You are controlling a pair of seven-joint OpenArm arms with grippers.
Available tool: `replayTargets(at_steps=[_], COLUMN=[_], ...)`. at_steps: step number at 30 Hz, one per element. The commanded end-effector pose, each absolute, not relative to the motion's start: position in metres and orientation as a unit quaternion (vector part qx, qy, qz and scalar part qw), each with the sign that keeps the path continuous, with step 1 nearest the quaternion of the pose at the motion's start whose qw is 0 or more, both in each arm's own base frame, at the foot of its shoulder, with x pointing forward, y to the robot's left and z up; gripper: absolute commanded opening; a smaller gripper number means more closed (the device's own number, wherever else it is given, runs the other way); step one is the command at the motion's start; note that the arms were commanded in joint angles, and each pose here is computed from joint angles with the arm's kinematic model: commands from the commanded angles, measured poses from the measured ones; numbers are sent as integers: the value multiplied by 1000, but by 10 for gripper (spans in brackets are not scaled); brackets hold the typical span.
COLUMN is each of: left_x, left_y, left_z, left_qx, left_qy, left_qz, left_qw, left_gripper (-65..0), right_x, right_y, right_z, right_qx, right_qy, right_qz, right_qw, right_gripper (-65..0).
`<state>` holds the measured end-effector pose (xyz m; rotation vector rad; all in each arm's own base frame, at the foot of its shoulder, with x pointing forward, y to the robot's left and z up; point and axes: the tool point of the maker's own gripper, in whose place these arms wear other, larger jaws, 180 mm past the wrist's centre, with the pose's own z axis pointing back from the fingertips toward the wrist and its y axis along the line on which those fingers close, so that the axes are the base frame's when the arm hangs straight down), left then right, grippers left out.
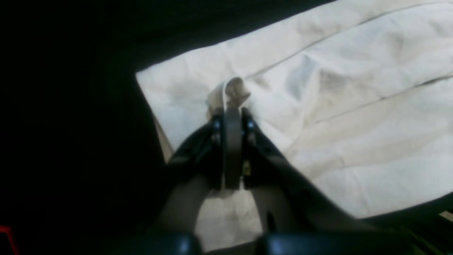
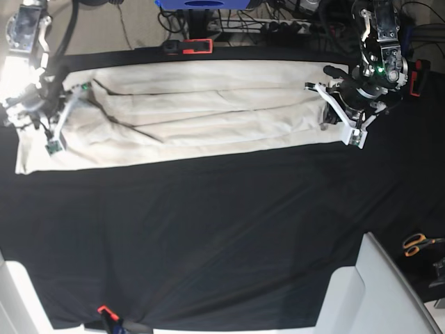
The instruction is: Fold the T-shirt properly
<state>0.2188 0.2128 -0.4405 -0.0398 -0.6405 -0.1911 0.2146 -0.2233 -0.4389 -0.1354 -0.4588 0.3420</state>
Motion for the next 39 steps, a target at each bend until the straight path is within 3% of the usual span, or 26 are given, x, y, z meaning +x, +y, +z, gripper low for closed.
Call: replayTargets(at_steps=[1,4,10,14,22,25,28,35,39], left_x=[225,223,216,217,231,234,236,240,241], left_y=[214,213,219,218,221,223,225,226,212], left_z=[-433,-432,-439,-438,-412,-406,-406,-397,-377], left_qx=[-19,-18,12,12,30,37,38,40,38], left_qy=[-331,-330,-312,-313,-346,-352,-351,-364,-389], left_qz=[-97,-99,-117,-117,-130,-139,-141,-139,-145], left_qw=[939,939,943,942,929,925,925,920,909], left_gripper=[-650,-650,-650,-650,-642,-490,-410,-393,-397], right_x=[222,224,222,229,237,238,238,249,266], right_y=[-222,-216,-179,-178,-178,-178,-178,-200,-244], right_z=[-430,-431,-436,-432,-428,-427,-427,-411,-385], right_qx=[-68,-61,-19,-19,-23,-23,-23,-47,-88], right_qy=[-246,-247,-237,-247,-256,-257,-257,-280,-314], right_qz=[170,177,265,260,261,261,261,227,168], right_qw=[952,951,934,933,931,930,930,931,930], right_gripper=[-633,-573,-317,-206,-197,-197,-197,-200,-201])
